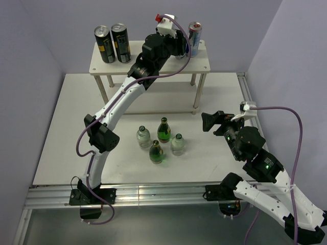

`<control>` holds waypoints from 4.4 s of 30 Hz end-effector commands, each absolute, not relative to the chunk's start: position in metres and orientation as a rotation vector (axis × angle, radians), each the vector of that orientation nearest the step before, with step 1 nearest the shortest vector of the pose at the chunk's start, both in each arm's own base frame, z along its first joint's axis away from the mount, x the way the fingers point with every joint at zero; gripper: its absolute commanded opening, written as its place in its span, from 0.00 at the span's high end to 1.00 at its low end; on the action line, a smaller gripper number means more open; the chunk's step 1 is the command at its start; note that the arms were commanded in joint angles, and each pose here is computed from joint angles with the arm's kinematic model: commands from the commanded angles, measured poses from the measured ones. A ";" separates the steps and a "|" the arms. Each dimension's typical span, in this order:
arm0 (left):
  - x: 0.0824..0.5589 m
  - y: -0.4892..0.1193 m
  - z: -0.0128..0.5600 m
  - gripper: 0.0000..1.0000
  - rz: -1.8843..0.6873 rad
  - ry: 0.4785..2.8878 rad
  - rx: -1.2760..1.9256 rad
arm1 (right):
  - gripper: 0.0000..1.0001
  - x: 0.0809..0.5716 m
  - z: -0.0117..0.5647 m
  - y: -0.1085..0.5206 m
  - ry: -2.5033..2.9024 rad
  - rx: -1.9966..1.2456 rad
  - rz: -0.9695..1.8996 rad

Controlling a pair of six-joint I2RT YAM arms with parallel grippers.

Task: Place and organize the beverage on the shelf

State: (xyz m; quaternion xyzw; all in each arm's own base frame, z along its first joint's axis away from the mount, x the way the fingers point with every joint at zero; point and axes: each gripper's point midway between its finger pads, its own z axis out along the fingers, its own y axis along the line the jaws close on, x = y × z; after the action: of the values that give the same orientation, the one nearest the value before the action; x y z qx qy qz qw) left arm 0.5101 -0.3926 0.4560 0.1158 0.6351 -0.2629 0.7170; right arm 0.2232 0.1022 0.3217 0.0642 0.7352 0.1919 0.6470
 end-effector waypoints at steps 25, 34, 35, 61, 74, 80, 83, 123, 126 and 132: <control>0.468 -0.361 0.516 0.70 -0.537 1.363 0.316 | 0.02 0.225 0.328 0.106 1.642 0.157 0.471; 0.474 -0.369 0.500 0.17 -0.532 1.390 0.333 | 0.02 0.226 0.324 0.109 1.650 0.153 0.472; 0.475 -0.370 0.498 0.16 -0.527 1.392 0.335 | 0.02 0.226 0.325 0.109 1.647 0.154 0.472; 0.341 -0.315 0.475 0.01 -0.478 1.542 0.245 | 0.02 0.232 0.320 0.103 1.656 0.184 0.420; 0.207 -0.228 0.263 0.01 -0.467 1.920 0.056 | 0.02 0.227 0.298 0.129 1.741 0.111 0.468; 0.204 -0.220 0.214 0.01 -0.450 1.967 -0.033 | 0.02 0.231 0.294 0.131 1.760 0.098 0.427; 0.208 -0.223 0.194 0.01 -0.388 1.993 -0.032 | 0.02 0.231 0.294 0.129 1.764 0.092 0.409; 0.286 -0.233 0.089 0.54 -0.164 1.991 -0.146 | 0.02 0.237 0.270 0.145 1.817 0.047 0.412; 0.289 -0.227 0.096 0.87 -0.152 1.968 -0.163 | 0.02 0.237 0.269 0.146 1.819 0.043 0.415; 0.306 -0.218 0.133 1.00 -0.142 1.895 -0.177 | 0.02 0.237 0.268 0.147 1.819 0.043 0.415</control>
State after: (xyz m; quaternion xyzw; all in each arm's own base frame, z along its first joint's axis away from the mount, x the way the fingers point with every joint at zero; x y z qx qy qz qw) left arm 0.2814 -0.2212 0.0760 -0.0317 0.8538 -0.0391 0.5182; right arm 0.2346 0.1424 0.2581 0.0130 0.7966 0.1640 0.5817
